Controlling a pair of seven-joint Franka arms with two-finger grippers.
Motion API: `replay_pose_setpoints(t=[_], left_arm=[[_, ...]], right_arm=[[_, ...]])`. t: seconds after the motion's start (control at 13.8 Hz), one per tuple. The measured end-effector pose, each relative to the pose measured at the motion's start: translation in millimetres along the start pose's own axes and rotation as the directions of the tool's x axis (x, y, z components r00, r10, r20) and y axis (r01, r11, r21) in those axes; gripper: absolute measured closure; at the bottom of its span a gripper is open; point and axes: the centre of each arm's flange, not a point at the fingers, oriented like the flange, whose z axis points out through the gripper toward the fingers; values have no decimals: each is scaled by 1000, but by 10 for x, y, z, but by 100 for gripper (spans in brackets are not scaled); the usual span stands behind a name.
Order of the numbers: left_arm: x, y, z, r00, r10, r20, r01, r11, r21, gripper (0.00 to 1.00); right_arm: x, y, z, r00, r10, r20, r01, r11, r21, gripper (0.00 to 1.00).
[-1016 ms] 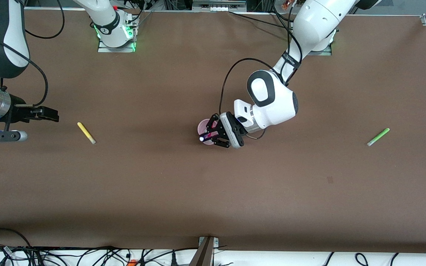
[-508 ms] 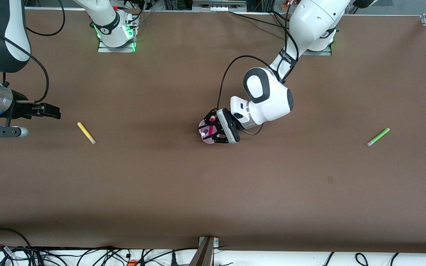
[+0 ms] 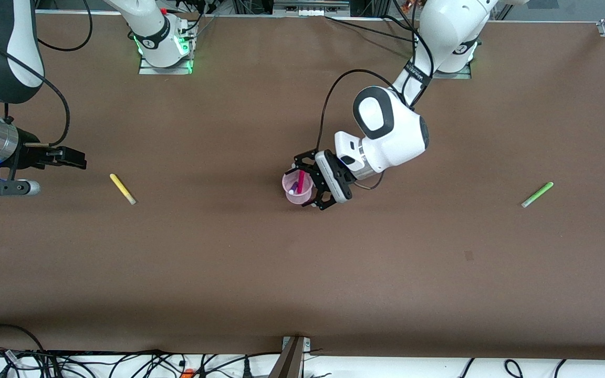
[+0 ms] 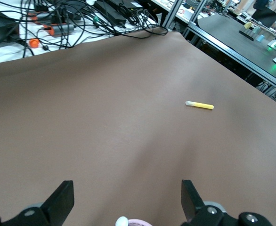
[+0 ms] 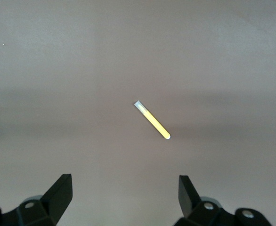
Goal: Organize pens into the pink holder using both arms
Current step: 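Lower the blue marker into the pink cup and open the left gripper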
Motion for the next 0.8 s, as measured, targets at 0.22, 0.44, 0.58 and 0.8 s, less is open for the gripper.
replay_pose_setpoints(t=[0.22,0.44,0.58,0.8], left_arm=[[148,-22,-75,999,49,-3,-49,999,11,0],[401,-263,-311,986,164,36,-163,986,-29,0],[396,-490,-482,976,201,80,-195,978,-77,0],[467,-776,-819,953,261,153,-234,957,-173,0]], right_arm=[[1,-1,0,1000,0,0,0,1000,1,0],[1,-1,1,1000,0,-1,0,1000,1,0],[1,-2,3,1000,0,0,0,1000,1,0],[1,-1,4,1000,0,0,0,1000,1,0]])
